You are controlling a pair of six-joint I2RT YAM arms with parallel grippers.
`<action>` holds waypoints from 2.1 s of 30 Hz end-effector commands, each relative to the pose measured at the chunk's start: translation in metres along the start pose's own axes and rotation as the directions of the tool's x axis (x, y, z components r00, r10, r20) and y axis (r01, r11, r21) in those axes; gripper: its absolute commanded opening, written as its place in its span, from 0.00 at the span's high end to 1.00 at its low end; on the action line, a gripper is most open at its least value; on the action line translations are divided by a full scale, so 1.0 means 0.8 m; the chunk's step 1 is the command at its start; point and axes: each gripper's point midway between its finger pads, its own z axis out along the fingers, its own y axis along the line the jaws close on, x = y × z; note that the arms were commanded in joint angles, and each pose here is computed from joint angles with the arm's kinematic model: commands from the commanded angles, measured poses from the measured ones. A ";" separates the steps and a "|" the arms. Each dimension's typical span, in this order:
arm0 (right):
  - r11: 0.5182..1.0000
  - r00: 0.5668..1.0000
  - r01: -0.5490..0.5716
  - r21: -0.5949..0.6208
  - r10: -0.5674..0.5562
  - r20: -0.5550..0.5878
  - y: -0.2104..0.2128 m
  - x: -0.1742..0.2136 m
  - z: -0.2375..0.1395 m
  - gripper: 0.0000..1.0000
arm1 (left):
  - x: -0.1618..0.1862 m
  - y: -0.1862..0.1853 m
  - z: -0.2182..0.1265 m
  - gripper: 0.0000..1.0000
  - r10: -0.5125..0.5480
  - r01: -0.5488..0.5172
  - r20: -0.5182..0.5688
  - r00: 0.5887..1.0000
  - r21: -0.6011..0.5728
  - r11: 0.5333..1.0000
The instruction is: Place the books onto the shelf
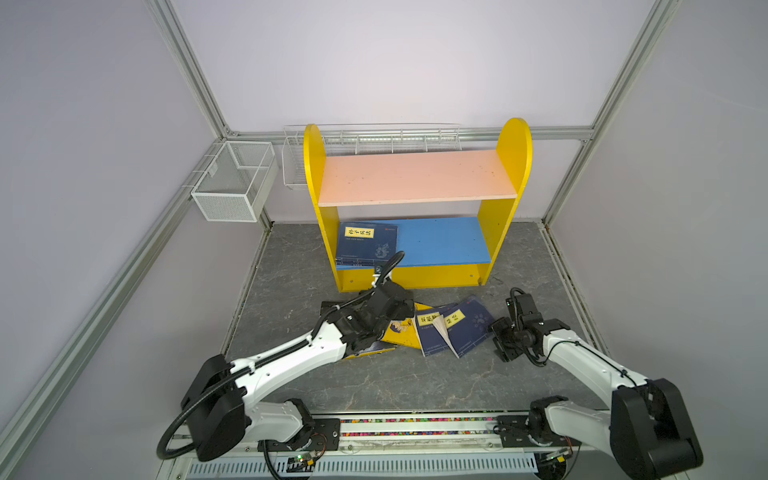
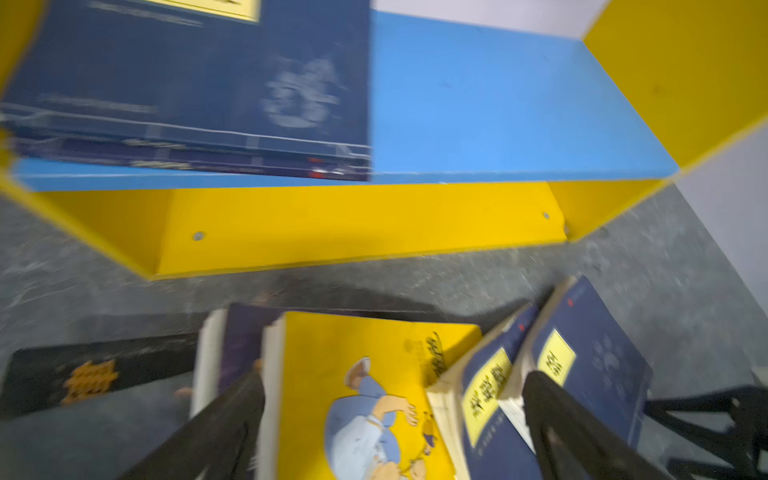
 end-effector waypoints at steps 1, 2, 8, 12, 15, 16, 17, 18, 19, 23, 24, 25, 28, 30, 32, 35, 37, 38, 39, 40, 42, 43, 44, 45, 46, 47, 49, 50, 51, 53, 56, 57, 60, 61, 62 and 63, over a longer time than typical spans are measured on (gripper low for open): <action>0.996 0.994 -0.093 0.001 0.093 -0.054 -0.012 0.012 0.011 0.34 | -0.001 -0.081 0.018 0.03 0.221 -0.213 -0.015 0.975 0.201 0.956; 0.995 0.994 -0.097 -0.002 0.096 -0.053 -0.013 0.012 0.011 0.34 | 0.007 -0.094 0.025 0.03 0.264 -0.251 -0.033 0.964 0.222 0.942; 0.991 0.990 -0.123 -0.044 0.119 -0.081 -0.012 0.017 0.019 0.34 | 0.050 -0.143 0.072 0.07 0.376 -0.326 -0.119 0.919 0.305 0.895; 0.988 0.984 -0.135 -0.078 0.124 -0.130 -0.006 0.024 0.031 0.36 | 0.074 -0.143 0.097 0.17 0.401 -0.339 -0.178 0.899 0.297 0.893; 0.985 0.981 -0.138 -0.104 0.121 -0.153 -0.001 0.027 0.037 0.39 | 0.095 -0.133 0.111 0.26 0.421 -0.357 -0.264 0.868 0.259 0.898; 0.984 0.981 -0.138 -0.113 0.120 -0.155 0.002 0.027 0.037 0.39 | 0.103 -0.129 0.116 0.28 0.430 -0.367 -0.292 0.855 0.246 0.897; 0.982 0.982 -0.133 -0.131 0.112 -0.154 0.007 0.026 0.036 0.39 | 0.110 -0.124 0.120 0.31 0.437 -0.378 -0.315 0.842 0.233 0.896; 0.980 0.984 -0.125 -0.157 0.101 -0.149 0.014 0.025 0.034 0.40 | 0.118 -0.120 0.125 0.33 0.441 -0.385 -0.335 0.833 0.221 0.896; 0.977 0.985 -0.115 -0.180 0.089 -0.145 0.022 0.023 0.032 0.40 | 0.127 -0.115 0.130 0.36 0.447 -0.395 -0.356 0.821 0.212 0.894; 0.958 0.994 -0.054 -0.281 0.024 -0.109 0.054 0.017 0.018 0.44 | 0.151 -0.105 0.138 0.43 0.453 -0.406 -0.411 0.791 0.201 0.892; 0.952 0.995 -0.043 -0.304 0.013 -0.100 0.061 0.015 0.014 0.44 | 0.158 -0.103 0.140 0.45 0.456 -0.407 -0.422 0.783 0.205 0.890; 0.945 0.996 -0.034 -0.326 0.004 -0.092 0.068 0.014 0.010 0.45 | 0.165 -0.103 0.141 0.46 0.458 -0.405 -0.433 0.776 0.213 0.889; 0.924 0.997 -0.012 -0.382 -0.019 -0.078 0.084 0.012 0.003 0.48 | 0.180 -0.100 0.144 0.49 0.462 -0.402 -0.459 0.759 0.228 0.887; 0.911 0.997 -0.001 -0.412 -0.032 -0.074 0.093 0.012 -0.001 0.50 | 0.188 -0.100 0.145 0.50 0.466 -0.400 -0.470 0.750 0.240 0.885; 0.903 0.997 0.007 -0.430 -0.042 -0.072 0.100 0.012 -0.003 0.55 | 0.191 -0.101 0.145 0.50 0.466 -0.394 -0.473 0.748 0.249 0.885; 0.884 0.996 0.031 -0.466 -0.068 -0.063 0.113 0.013 -0.009 0.64 | 0.193 -0.107 0.143 0.50 0.466 -0.377 -0.466 0.752 0.275 0.884; 0.878 0.995 0.046 -0.477 -0.085 -0.059 0.119 0.014 -0.011 0.66 | 0.193 -0.111 0.141 0.50 0.464 -0.365 -0.459 0.757 0.292 0.884; 0.876 0.994 0.055 -0.480 -0.095 -0.059 0.121 0.016 -0.012 0.66 | 0.192 -0.112 0.140 0.50 0.461 -0.358 -0.456 0.761 0.298 0.885; 0.872 0.993 0.065 -0.486 -0.106 -0.057 0.125 0.018 -0.013 0.66 | 0.192 -0.114 0.140 0.50 0.460 -0.352 -0.452 0.764 0.306 0.885; 0.867 0.991 0.076 -0.492 -0.119 -0.056 0.129 0.020 -0.014 0.66 | 0.191 -0.115 0.139 0.50 0.456 -0.344 -0.450 0.768 0.312 0.886; 0.861 0.989 0.097 -0.499 -0.142 -0.052 0.135 0.024 -0.015 0.65 | 0.189 -0.117 0.139 0.50 0.448 -0.328 -0.448 0.774 0.321 0.888; 0.860 0.987 0.106 -0.499 -0.153 -0.053 0.137 0.027 -0.015 0.65 | 0.189 -0.116 0.140 0.50 0.442 -0.321 -0.449 0.776 0.321 0.891; 0.858 0.985 0.113 -0.501 -0.163 -0.055 0.139 0.029 -0.015 0.65 | 0.188 -0.116 0.141 0.50 0.439 -0.317 -0.449 0.778 0.322 0.892; 0.856 0.984 0.119 -0.502 -0.171 -0.058 0.140 0.031 -0.014 0.67 | 0.187 -0.116 0.141 0.50 0.437 -0.315 -0.448 0.780 0.322 0.893; 0.854 0.982 0.126 -0.504 -0.181 -0.060 0.142 0.033 -0.014 0.70 | 0.186 -0.116 0.141 0.50 0.431 -0.309 -0.447 0.784 0.323 0.895; 0.855 0.981 0.129 -0.501 -0.185 -0.064 0.142 0.034 -0.012 0.74 | 0.186 -0.116 0.141 0.50 0.429 -0.304 -0.447 0.785 0.324 0.896; 0.859 0.980 0.127 -0.497 -0.185 -0.070 0.140 0.035 -0.009 0.82 | 0.182 -0.115 0.141 0.50 0.415 -0.292 -0.441 0.796 0.322 0.901; 0.861 0.981 0.124 -0.494 -0.182 -0.072 0.139 0.035 -0.009 0.85 | 0.178 -0.114 0.140 0.49 0.404 -0.282 -0.436 0.804 0.318 0.905; 0.861 0.981 0.125 -0.494 -0.181 -0.068 0.138 0.035 -0.010 0.88 | 0.173 -0.112 0.139 0.45 0.391 -0.272 -0.430 0.814 0.312 0.910; 0.859 0.982 0.131 -0.496 -0.181 -0.053 0.137 0.033 -0.015 0.94 | 0.154 -0.108 0.136 0.40 0.352 -0.245 -0.403 0.845 0.294 0.924; 0.835 0.980 0.167 -0.524 -0.198 -0.003 0.145 0.029 -0.036 0.94 | 0.105 -0.100 0.119 0.33 0.269 -0.185 -0.328 0.905 0.266 0.946; 0.820 0.976 0.194 -0.538 -0.215 0.023 0.151 0.028 -0.048 0.94 | 0.084 -0.098 0.109 0.27 0.243 -0.168 -0.290 0.925 0.261 0.951; 0.741 0.945 0.317 -0.592 -0.303 0.128 0.181 0.031 -0.097 0.94 | 0.016 -0.086 0.070 0.14 0.131 -0.095 -0.171 0.976 0.207 0.974; 0.707 0.930 0.359 -0.610 -0.328 0.167 0.192 0.033 -0.116 0.94 | -0.006 -0.080 0.054 0.12 0.088 -0.063 -0.129 0.988 0.186 0.981; 0.677 0.917 0.389 -0.625 -0.345 0.198 0.200 0.034 -0.133 0.94 | -0.024 -0.077 0.039 0.11 0.061 -0.042 -0.095 0.994 0.187 0.981; 0.647 0.906 0.415 -0.640 -0.357 0.227 0.210 0.036 -0.151 0.94 | -0.042 -0.074 0.025 0.10 0.030 -0.018 -0.056 0.998 0.195 0.981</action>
